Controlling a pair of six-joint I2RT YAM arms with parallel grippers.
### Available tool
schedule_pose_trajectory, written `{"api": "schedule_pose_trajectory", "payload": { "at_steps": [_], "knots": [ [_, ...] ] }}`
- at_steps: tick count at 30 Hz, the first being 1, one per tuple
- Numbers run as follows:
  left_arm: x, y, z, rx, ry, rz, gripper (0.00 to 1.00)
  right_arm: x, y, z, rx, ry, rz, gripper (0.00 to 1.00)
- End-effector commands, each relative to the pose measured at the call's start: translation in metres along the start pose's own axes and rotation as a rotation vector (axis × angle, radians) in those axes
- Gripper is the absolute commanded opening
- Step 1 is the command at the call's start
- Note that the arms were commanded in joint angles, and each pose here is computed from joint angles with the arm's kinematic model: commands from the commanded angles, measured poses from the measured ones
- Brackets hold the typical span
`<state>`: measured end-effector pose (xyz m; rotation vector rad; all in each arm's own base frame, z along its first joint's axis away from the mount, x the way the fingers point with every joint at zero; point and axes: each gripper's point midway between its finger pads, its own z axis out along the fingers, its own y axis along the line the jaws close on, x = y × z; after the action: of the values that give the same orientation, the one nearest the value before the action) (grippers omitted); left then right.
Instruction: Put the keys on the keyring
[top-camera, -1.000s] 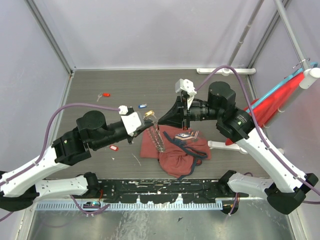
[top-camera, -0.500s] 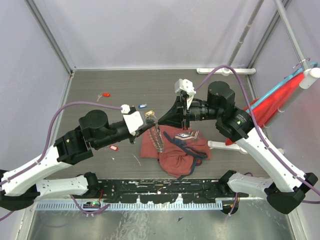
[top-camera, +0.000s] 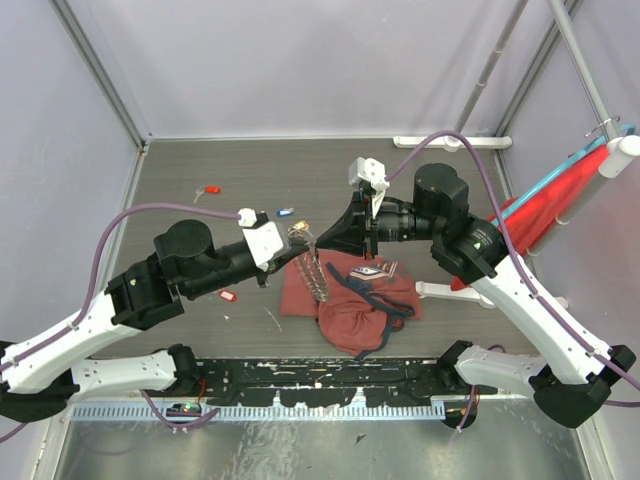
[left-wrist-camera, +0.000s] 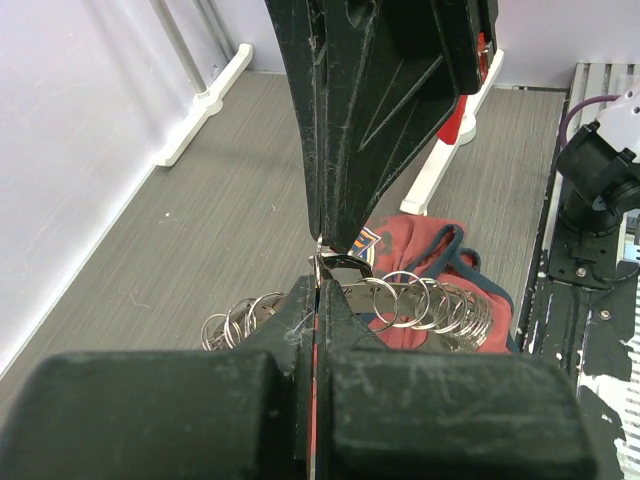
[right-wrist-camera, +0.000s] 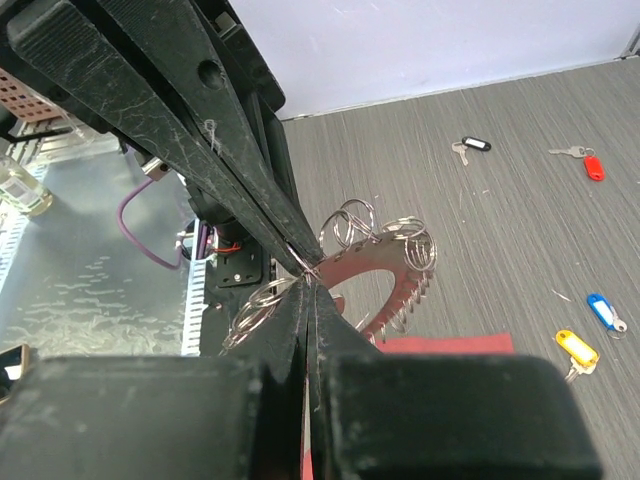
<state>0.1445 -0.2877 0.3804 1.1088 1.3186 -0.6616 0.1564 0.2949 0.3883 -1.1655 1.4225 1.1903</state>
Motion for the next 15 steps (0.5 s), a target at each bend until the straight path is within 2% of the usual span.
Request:
{"api": "schedule_pose_trajectory", "payload": {
  "at_steps": [1,15],
  "knots": [
    [-0.0338,0.0046,-0.0079,-0.007,-0.114,-0.005,0.0,-0.0167,-0.0021,-0.0043,0.039,-0.042,-0.044,0.01],
    [-0.0381,0.0024,-0.009,0.004,-0.138,-0.016,0.0,-0.0116,-0.0052,0.0,0.036,-0.034,-0.017,0.01]
  ]
}}
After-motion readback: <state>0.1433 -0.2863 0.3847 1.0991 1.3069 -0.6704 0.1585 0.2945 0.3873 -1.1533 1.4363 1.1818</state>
